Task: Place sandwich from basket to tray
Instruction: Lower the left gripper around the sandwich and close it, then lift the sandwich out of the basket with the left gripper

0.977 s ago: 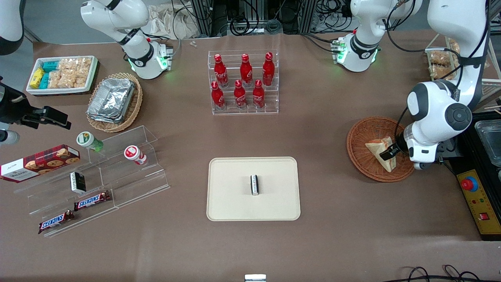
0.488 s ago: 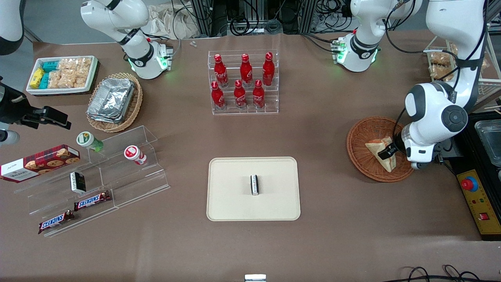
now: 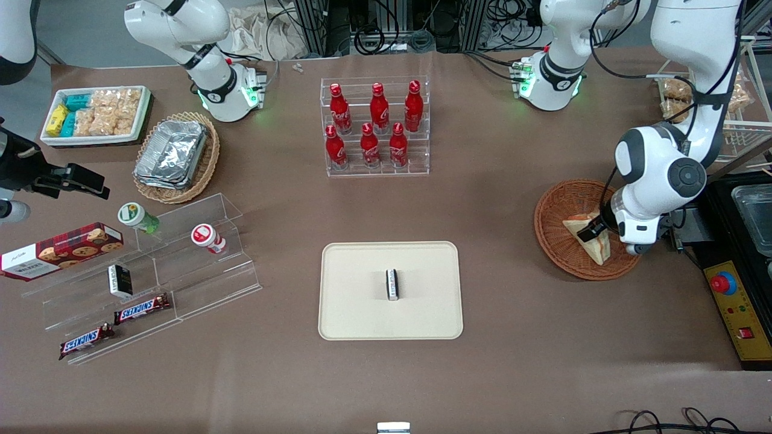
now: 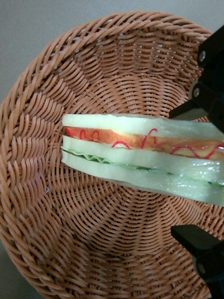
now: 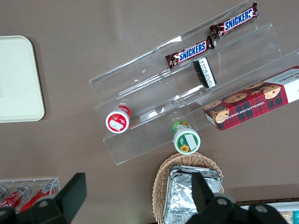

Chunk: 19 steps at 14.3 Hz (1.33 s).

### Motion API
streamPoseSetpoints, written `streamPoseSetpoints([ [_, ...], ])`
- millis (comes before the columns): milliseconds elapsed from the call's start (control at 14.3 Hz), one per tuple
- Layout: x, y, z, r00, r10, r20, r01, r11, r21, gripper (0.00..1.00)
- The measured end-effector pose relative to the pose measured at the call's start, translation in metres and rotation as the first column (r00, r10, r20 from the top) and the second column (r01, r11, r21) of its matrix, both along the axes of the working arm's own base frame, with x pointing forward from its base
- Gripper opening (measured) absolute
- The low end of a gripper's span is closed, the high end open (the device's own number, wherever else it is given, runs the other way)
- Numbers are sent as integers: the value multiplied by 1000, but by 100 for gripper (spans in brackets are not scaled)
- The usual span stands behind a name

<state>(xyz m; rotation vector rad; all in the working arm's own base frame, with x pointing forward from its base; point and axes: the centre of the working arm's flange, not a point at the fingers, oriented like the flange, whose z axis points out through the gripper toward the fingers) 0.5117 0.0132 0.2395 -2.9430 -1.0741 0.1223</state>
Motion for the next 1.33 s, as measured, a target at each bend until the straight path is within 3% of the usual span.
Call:
streamPoseSetpoints([
  [70,-1,0,-3,1000,1,20,-1,1000,2,99],
  [140,-4,0,-6,999,1,33,-1,1000,4,92],
  [419,-4,-6,-7,999,-12,51,12,1000,5,48],
  [488,-4,-8,-5,998,-15,55,15,1000,5,42],
  [767,-6,-10,18,999,-22,31,22,1000,-4,35],
  [907,-6,-19,55,999,-44,25,45,999,-15,26],
  [977,-3,-28,81,998,-62,17,63,998,-22,21],
  [1186,20,-59,186,991,-131,-40,130,991,-38,20],
  [1326,36,-88,252,981,-189,-41,187,981,-42,20],
])
